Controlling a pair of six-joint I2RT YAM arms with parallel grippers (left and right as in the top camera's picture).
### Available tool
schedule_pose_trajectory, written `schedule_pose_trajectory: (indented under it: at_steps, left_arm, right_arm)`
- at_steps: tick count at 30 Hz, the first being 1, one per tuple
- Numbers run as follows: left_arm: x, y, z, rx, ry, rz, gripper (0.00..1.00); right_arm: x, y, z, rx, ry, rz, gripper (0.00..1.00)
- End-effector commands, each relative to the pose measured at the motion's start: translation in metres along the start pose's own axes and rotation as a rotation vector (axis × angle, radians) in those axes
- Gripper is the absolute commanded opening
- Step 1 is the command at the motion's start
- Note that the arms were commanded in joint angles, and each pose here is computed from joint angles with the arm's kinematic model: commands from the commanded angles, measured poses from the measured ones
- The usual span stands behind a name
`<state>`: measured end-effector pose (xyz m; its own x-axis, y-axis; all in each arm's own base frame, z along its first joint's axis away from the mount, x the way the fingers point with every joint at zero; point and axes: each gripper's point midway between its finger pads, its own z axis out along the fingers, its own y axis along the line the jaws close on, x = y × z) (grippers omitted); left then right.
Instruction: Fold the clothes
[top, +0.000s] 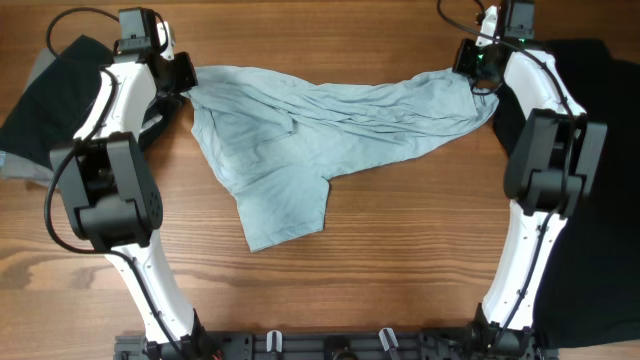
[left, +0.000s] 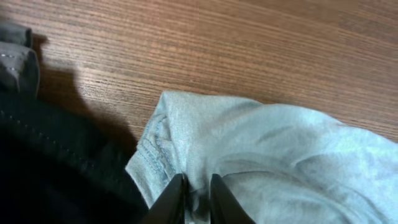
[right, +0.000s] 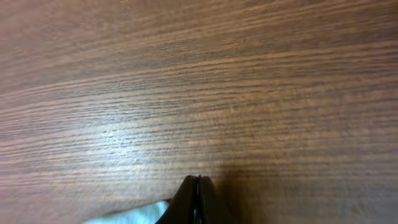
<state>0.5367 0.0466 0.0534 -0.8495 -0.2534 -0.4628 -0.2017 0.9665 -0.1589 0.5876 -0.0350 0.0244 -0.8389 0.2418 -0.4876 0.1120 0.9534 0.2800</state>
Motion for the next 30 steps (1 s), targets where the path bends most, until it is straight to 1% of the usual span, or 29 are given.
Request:
schedule_pose_trajectory:
  at_steps: [1, 5, 8, 9, 10, 15, 16, 17, 18, 20, 22, 23, 26, 27, 30]
  left_arm:
    - [-0.026, -0.009, -0.042, 0.029, -0.095, 0.006, 0.14]
    - [-0.034, -0.012, -0.061, 0.034, -0.128, 0.01, 0.14]
    - [-0.036, -0.014, -0.079, 0.035, -0.139, 0.011, 0.09]
    - [-0.038, -0.015, -0.089, 0.036, -0.151, 0.011, 0.07]
    - [-0.042, -0.015, -0.107, 0.034, -0.172, 0.011, 0.04]
    - [-0.052, -0.003, -0.201, -0.029, -0.296, -0.003, 0.04]
    - [-0.051, -0.004, -0.21, -0.028, -0.304, -0.002, 0.1]
    - [-0.049, -0.006, -0.215, -0.026, -0.304, 0.0, 0.22]
    - [-0.045, -0.009, -0.214, -0.012, -0.288, 0.004, 0.28]
    - [-0.038, -0.017, -0.199, 0.028, -0.239, 0.011, 0.39]
    - [-0.031, -0.028, -0.171, 0.082, -0.177, 0.019, 0.56]
    - [-0.029, -0.034, -0.156, 0.113, -0.153, 0.023, 0.61]
    - [-0.023, -0.069, -0.106, 0.291, -0.105, 0.143, 0.75]
    - [-0.022, -0.079, -0.086, 0.326, -0.103, 0.18, 0.79]
    - [-0.021, -0.097, -0.03, 0.351, -0.126, 0.258, 0.8]
  right_arm:
    - [-0.062, 0.017, -0.094, -0.041, -0.174, -0.016, 0.04]
    - [-0.069, 0.024, -0.134, -0.037, -0.202, -0.066, 0.04]
    - [-0.067, 0.031, -0.16, -0.036, -0.202, -0.074, 0.05]
    - [-0.069, 0.036, -0.176, -0.037, -0.215, -0.078, 0.04]
    - [-0.072, 0.042, -0.197, -0.038, -0.239, -0.085, 0.04]
    - [-0.072, 0.066, -0.296, -0.039, -0.352, -0.101, 0.04]
    - [-0.071, 0.069, -0.307, -0.041, -0.365, -0.106, 0.04]
    - [-0.07, 0.072, -0.317, -0.041, -0.376, -0.113, 0.04]
    - [-0.068, 0.073, -0.322, -0.04, -0.377, -0.118, 0.04]
    - [-0.064, 0.07, -0.321, -0.023, -0.363, -0.112, 0.04]
    - [-0.061, 0.065, -0.316, -0.006, -0.343, -0.103, 0.04]
    - [-0.061, 0.065, -0.315, -0.006, -0.34, -0.103, 0.04]
    - [-0.062, 0.062, -0.315, 0.011, -0.344, -0.1, 0.04]
    - [-0.062, 0.06, -0.315, 0.02, -0.345, -0.099, 0.04]
    - [-0.062, 0.06, -0.315, 0.028, -0.347, -0.128, 0.04]
